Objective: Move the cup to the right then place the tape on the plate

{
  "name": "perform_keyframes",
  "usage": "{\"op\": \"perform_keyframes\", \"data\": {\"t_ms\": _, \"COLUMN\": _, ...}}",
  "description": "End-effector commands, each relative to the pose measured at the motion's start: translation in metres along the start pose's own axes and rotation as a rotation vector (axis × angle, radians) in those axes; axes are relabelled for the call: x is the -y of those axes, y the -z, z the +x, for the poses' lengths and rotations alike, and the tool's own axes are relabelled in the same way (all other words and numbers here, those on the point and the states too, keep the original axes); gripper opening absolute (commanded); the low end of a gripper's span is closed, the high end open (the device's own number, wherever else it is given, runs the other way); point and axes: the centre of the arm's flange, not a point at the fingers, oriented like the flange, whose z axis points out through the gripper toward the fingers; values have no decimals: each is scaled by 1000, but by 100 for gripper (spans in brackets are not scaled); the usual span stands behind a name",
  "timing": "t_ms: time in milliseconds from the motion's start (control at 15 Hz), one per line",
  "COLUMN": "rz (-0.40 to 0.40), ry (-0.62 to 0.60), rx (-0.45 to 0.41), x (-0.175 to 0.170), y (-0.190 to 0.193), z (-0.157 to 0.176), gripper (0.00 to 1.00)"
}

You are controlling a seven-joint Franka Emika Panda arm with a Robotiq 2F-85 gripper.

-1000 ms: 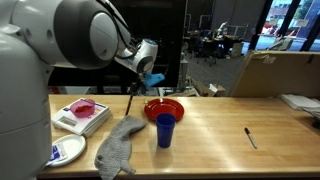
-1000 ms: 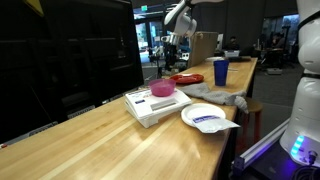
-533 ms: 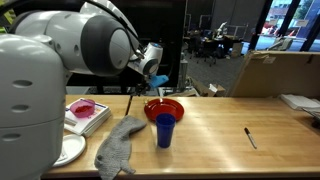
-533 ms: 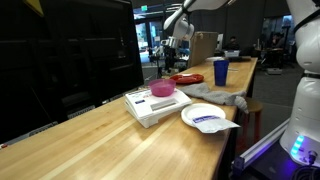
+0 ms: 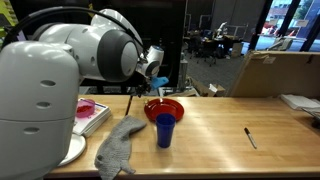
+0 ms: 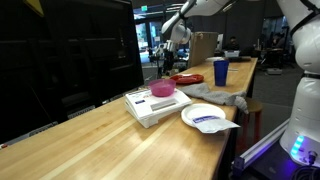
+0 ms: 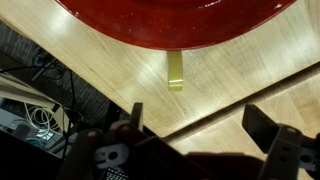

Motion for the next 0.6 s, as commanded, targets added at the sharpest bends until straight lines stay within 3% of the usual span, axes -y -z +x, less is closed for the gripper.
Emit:
{"op": "perform_keyframes", "data": {"t_ms": 0, "rz": 21, "ry": 14, "rx": 15, "x": -12, "y": 0, "z": 7, "gripper": 100}}
{"op": "perform_keyframes", "data": {"t_ms": 533, "rz": 43, "ry": 46, "rx": 79, "x": -5, "y": -6, "z": 3, "gripper": 100}}
